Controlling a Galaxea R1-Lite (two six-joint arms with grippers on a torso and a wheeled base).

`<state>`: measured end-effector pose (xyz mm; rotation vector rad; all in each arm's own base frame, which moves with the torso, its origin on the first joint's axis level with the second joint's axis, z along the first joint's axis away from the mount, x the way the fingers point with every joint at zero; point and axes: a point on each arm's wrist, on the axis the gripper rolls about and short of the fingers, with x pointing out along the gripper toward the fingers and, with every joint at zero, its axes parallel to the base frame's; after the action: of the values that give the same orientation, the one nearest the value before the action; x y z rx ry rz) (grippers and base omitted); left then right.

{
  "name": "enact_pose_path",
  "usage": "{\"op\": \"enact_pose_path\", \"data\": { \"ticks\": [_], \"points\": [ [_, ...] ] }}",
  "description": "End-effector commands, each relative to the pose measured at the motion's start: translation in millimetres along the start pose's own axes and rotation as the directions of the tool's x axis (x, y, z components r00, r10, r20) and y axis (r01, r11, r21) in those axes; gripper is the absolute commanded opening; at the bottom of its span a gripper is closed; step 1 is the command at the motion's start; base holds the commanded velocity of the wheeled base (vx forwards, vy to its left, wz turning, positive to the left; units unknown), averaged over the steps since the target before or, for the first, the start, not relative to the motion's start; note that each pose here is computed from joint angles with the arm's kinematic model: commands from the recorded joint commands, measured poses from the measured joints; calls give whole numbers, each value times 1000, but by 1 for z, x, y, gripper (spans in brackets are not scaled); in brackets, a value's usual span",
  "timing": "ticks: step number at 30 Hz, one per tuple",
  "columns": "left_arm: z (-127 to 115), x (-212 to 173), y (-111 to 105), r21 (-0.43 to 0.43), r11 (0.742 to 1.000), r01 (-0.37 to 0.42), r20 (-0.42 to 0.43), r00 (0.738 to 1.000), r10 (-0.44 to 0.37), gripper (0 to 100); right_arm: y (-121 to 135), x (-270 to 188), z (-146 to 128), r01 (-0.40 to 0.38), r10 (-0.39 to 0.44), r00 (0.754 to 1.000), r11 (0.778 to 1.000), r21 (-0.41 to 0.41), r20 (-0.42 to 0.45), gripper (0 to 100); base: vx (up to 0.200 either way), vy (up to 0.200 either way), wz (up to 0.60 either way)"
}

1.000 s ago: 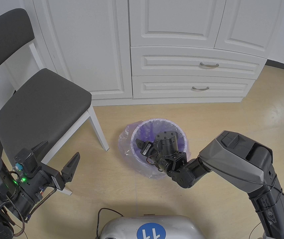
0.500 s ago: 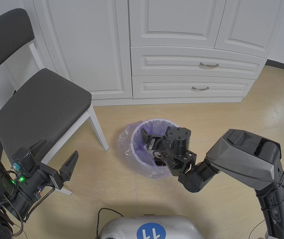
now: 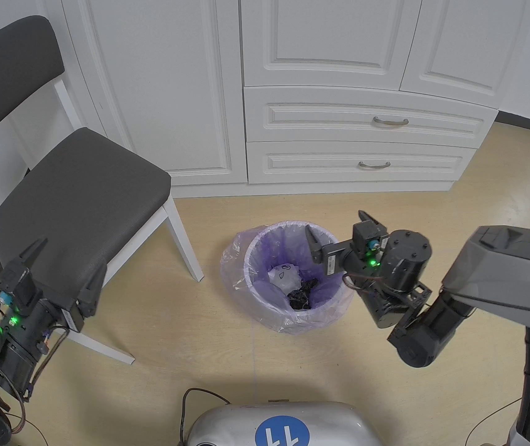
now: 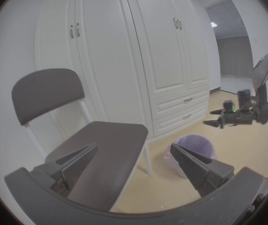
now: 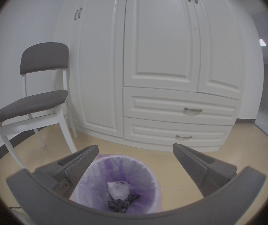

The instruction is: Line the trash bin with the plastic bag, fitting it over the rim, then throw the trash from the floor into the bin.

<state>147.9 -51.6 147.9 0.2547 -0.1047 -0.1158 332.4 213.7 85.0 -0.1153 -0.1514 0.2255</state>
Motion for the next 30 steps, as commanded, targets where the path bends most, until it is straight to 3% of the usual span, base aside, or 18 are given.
{"op": "enact_pose_path", "data": {
  "ticks": [1,7,17,22,27,30],
  "points": [
    [20,-13,23,24,991,-135,120,984,131,100,-35,-28,53,38,-37,996,999,-12,85,100,0,0,0],
    [44,-27,33,25,981,-193,249,951,181,100,-53,-62,76,48,-46,994,999,-18,95,100,0,0,0],
    [67,-44,47,38,957,-289,359,897,256,100,-84,-115,109,91,-86,985,996,-24,151,100,0,0,0],
    [74,-49,49,34,956,-291,372,892,259,100,-98,-127,109,120,-114,983,992,-35,146,100,0,0,0],
    [89,-65,55,13,951,-308,421,865,275,100,-115,-139,103,179,-173,979,983,-47,112,100,0,0,0],
    [97,-78,58,14,952,-307,420,866,273,100,-118,-150,101,179,-173,980,983,-45,99,100,0,0,0]
  ]
}}
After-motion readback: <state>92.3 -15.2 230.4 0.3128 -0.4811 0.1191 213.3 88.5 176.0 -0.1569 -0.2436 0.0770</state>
